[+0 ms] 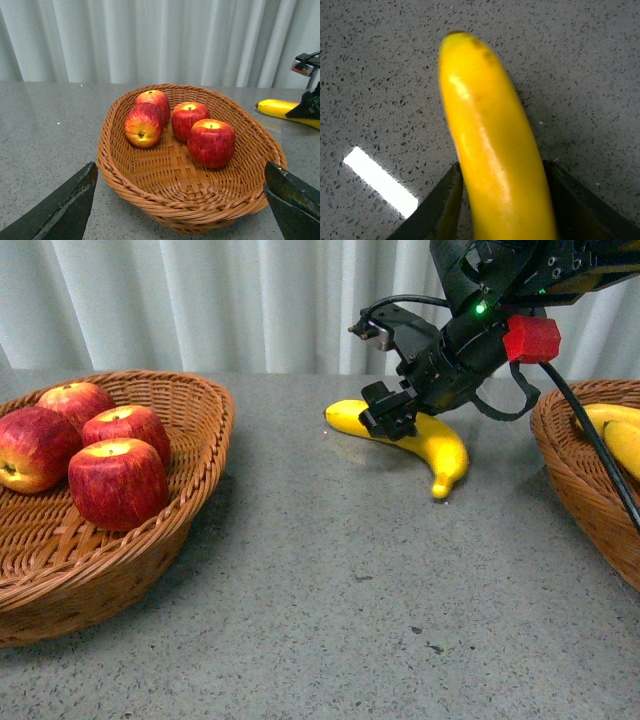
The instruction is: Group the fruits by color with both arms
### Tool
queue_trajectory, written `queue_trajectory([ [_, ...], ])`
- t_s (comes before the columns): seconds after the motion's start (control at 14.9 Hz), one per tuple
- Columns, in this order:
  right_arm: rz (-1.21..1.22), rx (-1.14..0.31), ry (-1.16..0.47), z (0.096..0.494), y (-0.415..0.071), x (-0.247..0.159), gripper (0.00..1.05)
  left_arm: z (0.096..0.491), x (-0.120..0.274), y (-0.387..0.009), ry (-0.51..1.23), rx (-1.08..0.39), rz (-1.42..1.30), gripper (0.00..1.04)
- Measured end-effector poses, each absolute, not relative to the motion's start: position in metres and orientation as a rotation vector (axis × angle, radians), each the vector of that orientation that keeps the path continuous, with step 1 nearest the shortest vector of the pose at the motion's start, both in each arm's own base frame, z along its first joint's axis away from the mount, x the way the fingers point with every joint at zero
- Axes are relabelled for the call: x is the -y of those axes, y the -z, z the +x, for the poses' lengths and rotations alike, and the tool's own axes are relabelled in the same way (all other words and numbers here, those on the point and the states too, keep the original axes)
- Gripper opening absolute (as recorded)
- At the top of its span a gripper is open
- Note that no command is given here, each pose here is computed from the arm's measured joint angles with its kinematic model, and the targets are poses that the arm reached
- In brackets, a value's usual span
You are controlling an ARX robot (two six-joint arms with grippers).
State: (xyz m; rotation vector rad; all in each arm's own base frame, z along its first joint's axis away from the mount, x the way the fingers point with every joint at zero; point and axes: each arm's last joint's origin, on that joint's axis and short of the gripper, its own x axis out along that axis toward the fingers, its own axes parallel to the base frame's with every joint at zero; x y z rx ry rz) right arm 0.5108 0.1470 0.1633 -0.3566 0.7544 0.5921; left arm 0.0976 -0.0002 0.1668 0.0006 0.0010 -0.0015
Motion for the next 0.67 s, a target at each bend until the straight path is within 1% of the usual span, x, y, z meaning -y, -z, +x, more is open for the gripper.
queue_trajectory([
  [0.13,-0.361,-0.739,-0.577,0.51,-0.163,-0.144,0.37,0.098,0.0,-0.167,0.002,-0.001,0.001,0.98],
  [0.2,-0.36,-0.725,-0.562,0.51,-0.166,-0.141,0.34,0.098,0.0,-0.167,0.002,-0.001,0.001,0.98],
  [0.33,-0.314,-0.652,-0.522,0.508,-0.182,-0.126,0.34,0.098,0.0,-0.167,0.002,-0.001,0.001,0.98],
  [0.4,-0.28,-0.584,-0.488,0.505,-0.201,-0.115,0.34,0.098,0.0,-0.167,0.002,-0.001,0.001,0.98],
  [0.54,-0.21,-0.449,-0.369,0.487,-0.255,-0.073,0.34,0.098,0.0,-0.167,0.001,-0.001,0.001,0.98],
  [0.6,-0.196,-0.405,-0.316,0.476,-0.275,-0.053,0.34,0.098,0.0,-0.167,0.002,-0.001,0.001,0.98],
  [0.67,-0.197,-0.358,-0.228,0.456,-0.293,-0.025,0.34,0.098,0.0,-0.167,0.002,-0.001,0.001,0.98],
])
